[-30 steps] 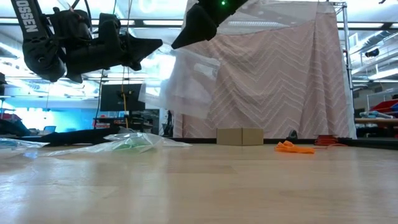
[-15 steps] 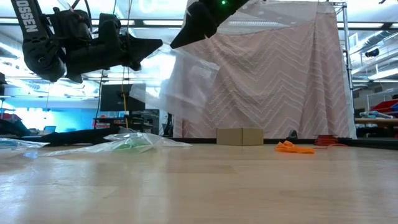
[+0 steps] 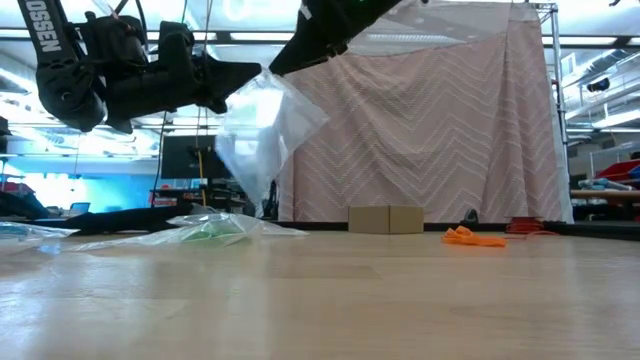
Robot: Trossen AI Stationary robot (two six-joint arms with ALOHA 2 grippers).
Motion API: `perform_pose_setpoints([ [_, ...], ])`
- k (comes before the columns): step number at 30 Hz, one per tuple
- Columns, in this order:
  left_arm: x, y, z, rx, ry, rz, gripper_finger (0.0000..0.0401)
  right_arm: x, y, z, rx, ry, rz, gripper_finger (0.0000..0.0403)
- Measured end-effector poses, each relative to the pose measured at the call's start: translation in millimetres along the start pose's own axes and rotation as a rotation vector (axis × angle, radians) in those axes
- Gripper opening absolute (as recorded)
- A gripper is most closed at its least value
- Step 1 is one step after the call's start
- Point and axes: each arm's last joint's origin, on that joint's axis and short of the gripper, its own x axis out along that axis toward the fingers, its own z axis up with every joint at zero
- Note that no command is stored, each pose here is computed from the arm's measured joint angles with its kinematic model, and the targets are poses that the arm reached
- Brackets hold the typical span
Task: Sort rubber bands
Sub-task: Open the transparent zip bag
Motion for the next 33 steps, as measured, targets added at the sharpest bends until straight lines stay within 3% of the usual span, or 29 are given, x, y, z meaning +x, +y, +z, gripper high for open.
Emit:
perform_pose_setpoints([
  [12,0,0,4,-0.02,-0.041,-0.001,0.0001,5,2,-3,0.123,0.006,0.032,0.0173],
  [24,0,-1,1,-0.054,-0.007,-0.026,0.0001,0,1,-4,0.111,0.073,-0.173,0.0173],
  [33,0,-1,-2,-0.044,0.018,-0.018,0.0001,-3,10,0,0.053,0.065,-0.164,0.0173],
])
